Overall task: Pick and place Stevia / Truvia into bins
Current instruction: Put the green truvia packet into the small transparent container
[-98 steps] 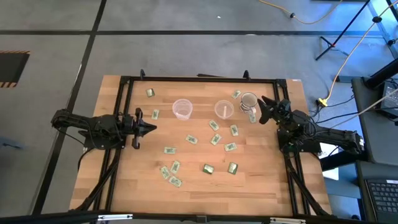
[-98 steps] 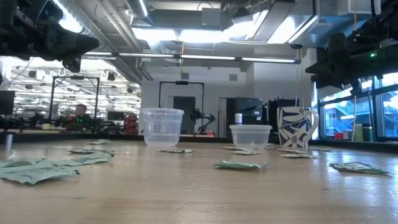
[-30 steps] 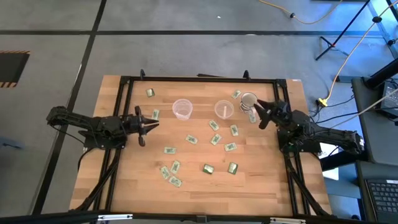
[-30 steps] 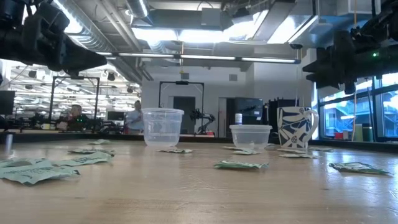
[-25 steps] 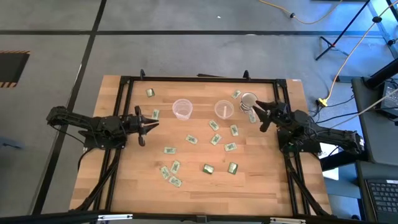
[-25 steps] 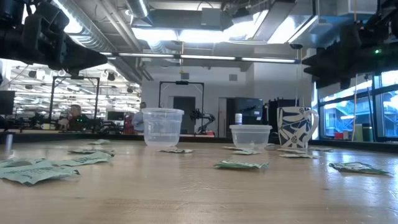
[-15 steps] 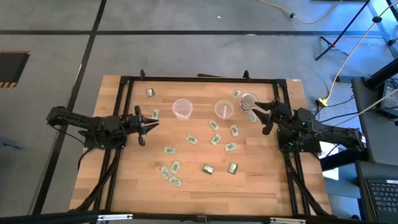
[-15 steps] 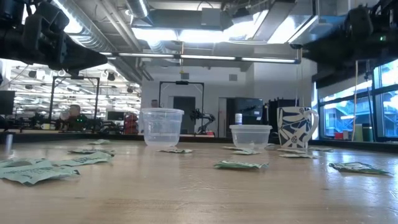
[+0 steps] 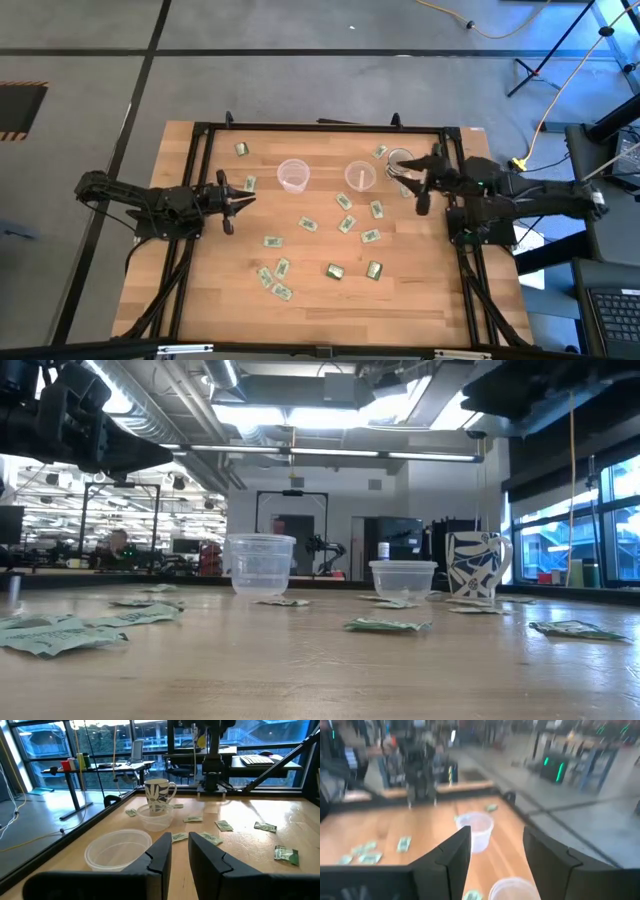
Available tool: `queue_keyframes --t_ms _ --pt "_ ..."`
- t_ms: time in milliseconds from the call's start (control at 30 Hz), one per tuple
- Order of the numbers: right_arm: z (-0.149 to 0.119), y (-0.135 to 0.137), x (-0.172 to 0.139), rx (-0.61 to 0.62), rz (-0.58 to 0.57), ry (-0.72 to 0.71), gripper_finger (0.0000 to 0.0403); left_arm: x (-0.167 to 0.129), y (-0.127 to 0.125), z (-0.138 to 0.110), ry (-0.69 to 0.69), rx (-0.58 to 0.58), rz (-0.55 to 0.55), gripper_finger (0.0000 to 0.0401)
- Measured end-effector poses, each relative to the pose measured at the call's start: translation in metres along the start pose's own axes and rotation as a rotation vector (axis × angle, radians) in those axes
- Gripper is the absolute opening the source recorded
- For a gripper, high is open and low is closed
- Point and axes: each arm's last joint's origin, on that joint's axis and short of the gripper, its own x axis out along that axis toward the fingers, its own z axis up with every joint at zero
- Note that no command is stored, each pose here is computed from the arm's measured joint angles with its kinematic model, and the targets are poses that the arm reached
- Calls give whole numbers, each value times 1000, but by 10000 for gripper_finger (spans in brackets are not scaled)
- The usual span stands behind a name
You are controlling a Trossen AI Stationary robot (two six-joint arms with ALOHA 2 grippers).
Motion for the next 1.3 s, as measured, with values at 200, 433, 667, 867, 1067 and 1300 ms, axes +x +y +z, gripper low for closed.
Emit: queue_keyframes --t_ms 200,433,667,867,1067,1300 --pt "25 19 31 -1 9 246 184 0 0 0 0 0 0 59" --pt "30 54 61 -35 55 537 184 0 0 0 0 0 0 59" --pt "5 105 76 -102 128 742 184 0 0 0 1 0 0 59" --pt "-30 140 83 -63 131 903 184 0 0 0 1 1 0 59" --pt "-65 168 87 -78 93 1022 183 0 0 0 4 2 0 59" --pt "-97 184 93 -19 77 1176 147 0 0 0 4 2 0 59"
